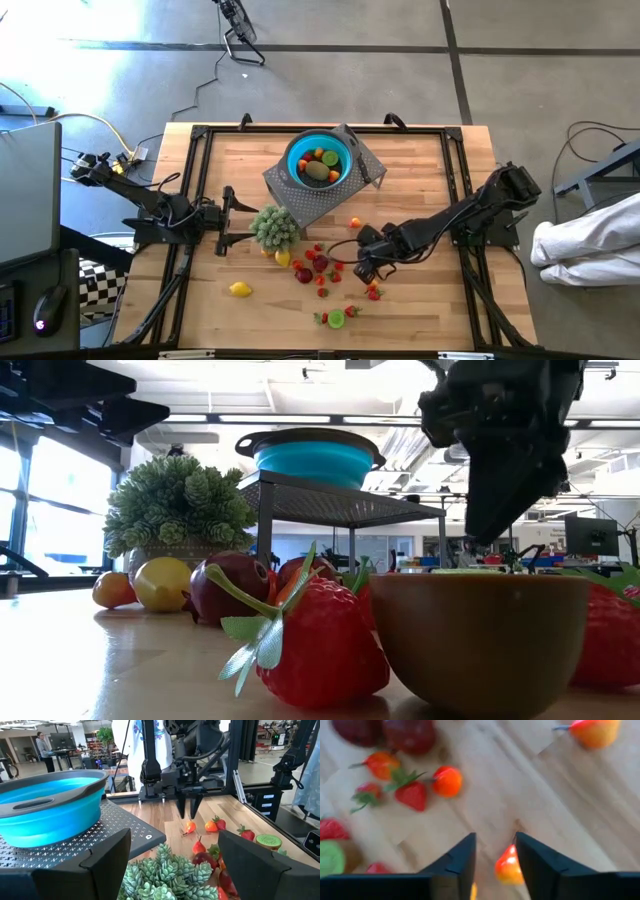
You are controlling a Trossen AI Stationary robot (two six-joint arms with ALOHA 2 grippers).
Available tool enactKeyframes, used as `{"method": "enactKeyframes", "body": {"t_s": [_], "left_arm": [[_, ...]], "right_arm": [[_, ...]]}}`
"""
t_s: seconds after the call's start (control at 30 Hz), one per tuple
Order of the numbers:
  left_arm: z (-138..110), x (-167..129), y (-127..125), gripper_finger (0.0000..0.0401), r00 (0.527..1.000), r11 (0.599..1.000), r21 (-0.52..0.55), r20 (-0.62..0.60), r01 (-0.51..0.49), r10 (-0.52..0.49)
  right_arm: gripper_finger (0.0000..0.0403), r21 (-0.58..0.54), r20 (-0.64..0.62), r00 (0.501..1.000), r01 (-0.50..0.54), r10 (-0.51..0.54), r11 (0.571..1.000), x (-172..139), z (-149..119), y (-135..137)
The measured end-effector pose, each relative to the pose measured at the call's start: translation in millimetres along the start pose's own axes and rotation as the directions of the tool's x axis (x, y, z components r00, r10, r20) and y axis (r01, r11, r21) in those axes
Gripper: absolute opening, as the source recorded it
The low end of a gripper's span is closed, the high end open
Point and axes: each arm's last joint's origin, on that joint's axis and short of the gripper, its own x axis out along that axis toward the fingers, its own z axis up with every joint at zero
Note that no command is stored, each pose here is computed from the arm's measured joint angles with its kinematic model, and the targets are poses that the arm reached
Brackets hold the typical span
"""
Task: Pick & Place Fruit
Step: Put the pear into the blue strainer bowl on the shelf
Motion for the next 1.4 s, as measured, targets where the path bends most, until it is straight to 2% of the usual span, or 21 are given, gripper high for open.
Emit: {"method": "enactKeyframes", "body": {"t_s": [0.13,0.3,0.5,0.77,1.03,1.23,1.4], "left_arm": [[0,0,0,0.0294,1.0,1.0,0.0,0.0,0.0,0.0],[0,0,0,0.0294,1.0,1.0,-0.001,0.0,0.0,0.0],[0,0,0,0.0294,1.0,1.0,-0.001,0.0,0.0,0.0],[0,0,0,0.0294,1.0,1.0,-0.001,0.0,0.0,0.0],[0,0,0,0.0294,1.0,1.0,-0.001,0.0,0.0,0.0],[0,0,0,0.0294,1.0,1.0,-0.003,0.0,0.0,0.0],[0,0,0,0.0294,1.0,1.0,-0.003,0.0,0.0,0.0]], "right_arm": [[0.0184,-0.034,0.026,0.999,0.021,-0.021,0.999,2,0,-2],[0.0198,-0.027,0.043,0.999,0.031,-0.029,0.999,2,0,-3],[0.018,0.014,0.042,0.999,0.03,-0.031,0.999,2,0,-3],[0.0151,0.012,0.039,0.999,0.029,-0.029,1.0,2,0,-3],[0.0157,0.008,0.039,0.999,0.035,-0.036,0.999,3,-1,-4],[0.0162,0.028,0.023,0.998,0.058,-0.059,0.998,13,-11,-14],[0.0153,0.03,0.004,1.0,0.022,-0.022,0.999,15,-14,-13]]}}
